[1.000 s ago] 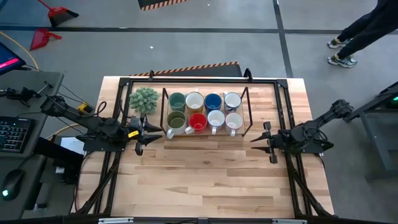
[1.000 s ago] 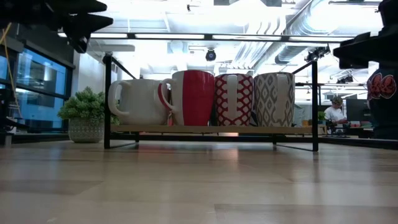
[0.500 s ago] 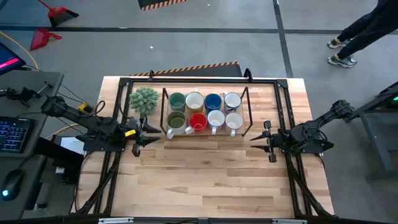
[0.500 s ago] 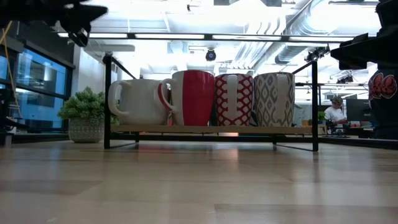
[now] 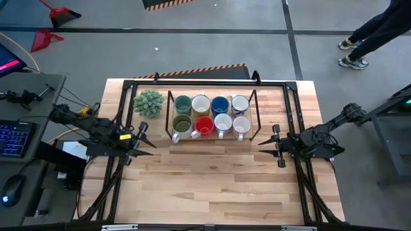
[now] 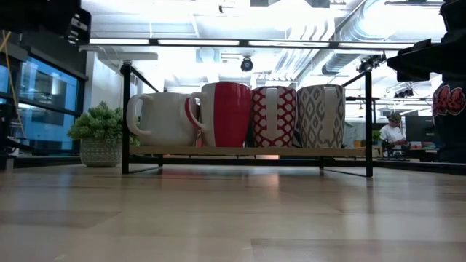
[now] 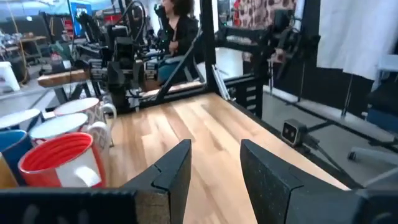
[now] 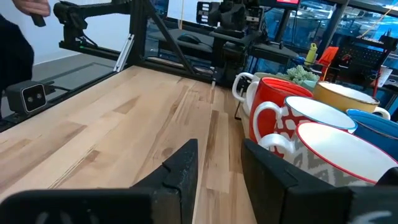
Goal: Place coffee mugs
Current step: Return to Home Position
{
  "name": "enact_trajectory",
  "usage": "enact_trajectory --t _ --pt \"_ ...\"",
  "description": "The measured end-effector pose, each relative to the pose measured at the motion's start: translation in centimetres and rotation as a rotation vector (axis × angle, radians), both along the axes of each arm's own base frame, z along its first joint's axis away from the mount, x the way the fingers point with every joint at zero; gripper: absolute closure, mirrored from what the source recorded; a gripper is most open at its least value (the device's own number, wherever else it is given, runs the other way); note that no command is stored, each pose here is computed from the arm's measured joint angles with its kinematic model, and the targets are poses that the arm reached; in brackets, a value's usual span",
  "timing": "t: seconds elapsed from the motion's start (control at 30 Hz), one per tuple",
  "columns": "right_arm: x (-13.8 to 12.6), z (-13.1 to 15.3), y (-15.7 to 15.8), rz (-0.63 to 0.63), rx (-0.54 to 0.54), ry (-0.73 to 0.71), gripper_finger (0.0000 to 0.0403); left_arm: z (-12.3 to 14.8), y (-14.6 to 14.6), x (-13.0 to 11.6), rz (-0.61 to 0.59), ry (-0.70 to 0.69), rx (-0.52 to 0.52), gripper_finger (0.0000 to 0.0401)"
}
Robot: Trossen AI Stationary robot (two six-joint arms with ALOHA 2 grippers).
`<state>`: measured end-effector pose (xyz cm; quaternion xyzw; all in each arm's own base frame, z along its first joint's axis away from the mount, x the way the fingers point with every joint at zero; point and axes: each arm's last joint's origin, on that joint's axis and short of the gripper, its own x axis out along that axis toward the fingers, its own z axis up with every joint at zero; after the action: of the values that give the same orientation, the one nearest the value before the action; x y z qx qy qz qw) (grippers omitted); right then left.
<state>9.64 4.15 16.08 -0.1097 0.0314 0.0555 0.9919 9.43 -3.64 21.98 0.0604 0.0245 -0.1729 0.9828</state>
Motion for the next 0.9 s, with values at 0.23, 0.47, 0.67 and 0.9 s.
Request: enact_trajectory --t 0.23,0.47,0.67,0.9 --pt "0.0 0.0 0.0 0.000 0.000 0.000 0.0295 -0.6 0.6 -0.9 0.035 -0.076 0.032 0.0272" --pt "0.0 0.0 0.0 0.000 0.000 0.000 0.0295 -2.7 0.7 -0.7 0.064 -0.142 -0.044 0.0272" --pt "0.0 0.0 0.0 0.000 0.000 0.001 0.0295 -2.7 0.9 -0.7 0.134 -0.155 0.015 0.0272" --pt "0.0 0.0 0.0 0.000 0.000 0.000 0.0295 -4.1 0.8 -0.3 0.139 -0.146 -0.025 0.0272"
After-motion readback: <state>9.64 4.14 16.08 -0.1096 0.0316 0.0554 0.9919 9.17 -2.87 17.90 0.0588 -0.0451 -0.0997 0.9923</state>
